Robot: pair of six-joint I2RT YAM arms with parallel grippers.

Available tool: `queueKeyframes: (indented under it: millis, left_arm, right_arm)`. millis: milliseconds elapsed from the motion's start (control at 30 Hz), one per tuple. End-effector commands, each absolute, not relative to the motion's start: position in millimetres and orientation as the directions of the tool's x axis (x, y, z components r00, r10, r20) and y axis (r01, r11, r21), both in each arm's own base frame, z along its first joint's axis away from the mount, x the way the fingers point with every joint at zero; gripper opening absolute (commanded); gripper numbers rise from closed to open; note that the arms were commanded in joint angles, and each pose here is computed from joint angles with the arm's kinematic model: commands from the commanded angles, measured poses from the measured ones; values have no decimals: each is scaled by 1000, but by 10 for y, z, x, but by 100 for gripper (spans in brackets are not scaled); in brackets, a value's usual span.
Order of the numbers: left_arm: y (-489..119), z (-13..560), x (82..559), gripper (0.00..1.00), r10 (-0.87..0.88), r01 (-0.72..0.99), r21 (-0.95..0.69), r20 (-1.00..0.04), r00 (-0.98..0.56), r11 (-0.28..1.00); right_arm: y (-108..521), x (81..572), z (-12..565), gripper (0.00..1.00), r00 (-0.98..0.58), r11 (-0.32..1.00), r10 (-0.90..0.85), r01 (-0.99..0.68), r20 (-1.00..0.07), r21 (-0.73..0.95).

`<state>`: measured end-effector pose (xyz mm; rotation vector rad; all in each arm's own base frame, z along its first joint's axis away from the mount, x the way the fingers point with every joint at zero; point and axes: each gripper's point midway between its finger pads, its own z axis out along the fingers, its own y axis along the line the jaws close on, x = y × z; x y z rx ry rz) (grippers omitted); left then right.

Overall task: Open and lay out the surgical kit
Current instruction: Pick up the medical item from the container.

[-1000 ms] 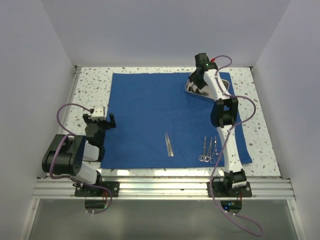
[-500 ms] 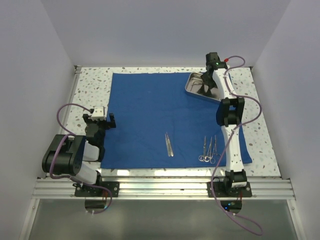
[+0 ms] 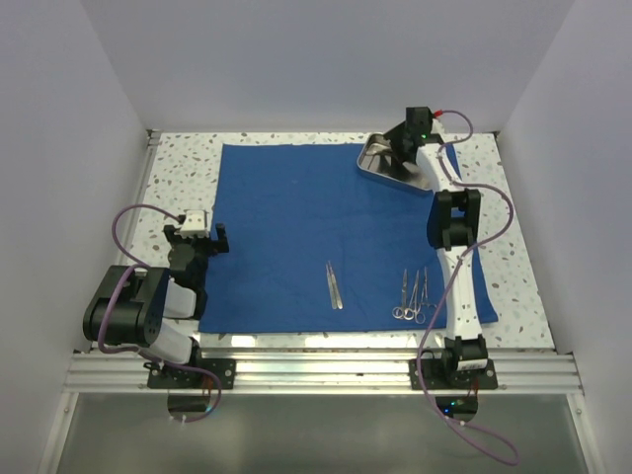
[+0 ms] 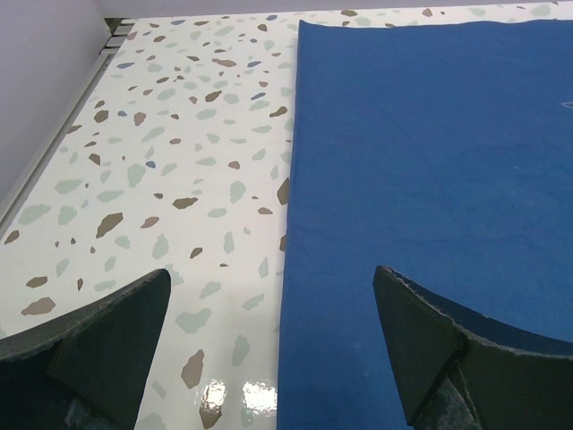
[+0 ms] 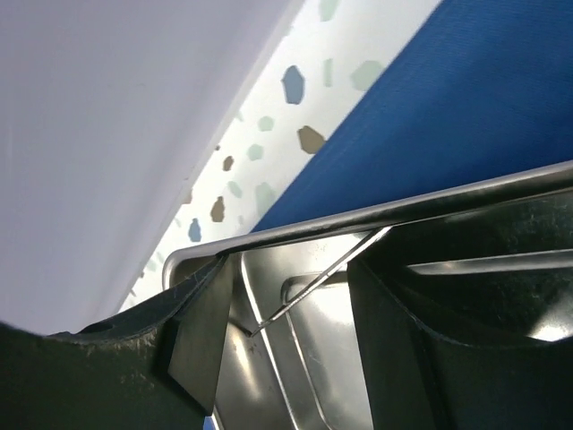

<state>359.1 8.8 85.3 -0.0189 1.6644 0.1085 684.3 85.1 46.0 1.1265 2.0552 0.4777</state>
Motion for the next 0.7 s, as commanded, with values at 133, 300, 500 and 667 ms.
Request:
queueKeyframes:
  millis: [133, 300, 500, 667]
  left_arm:
    - [106, 1157, 3672, 100, 65, -93, 63, -998, 20, 994]
    - [108, 1158, 3675, 100, 62, -93, 60, -998, 17, 994]
    - [100, 1134, 3673, 100, 58, -91, 57, -998, 5, 994]
    - [98, 1117, 3669, 100, 60, -89, 60, -998, -5, 994]
  right_arm:
    - [1112, 6907, 564, 57, -389, 513, 850, 461, -354, 724]
    - [1046, 6960, 764, 54, -347, 500, 860, 430, -373, 751]
    - [979, 6803, 299, 45, -371, 529, 849, 571, -377, 628]
    - [797, 6499, -186, 38, -403, 569, 818, 674, -411, 471]
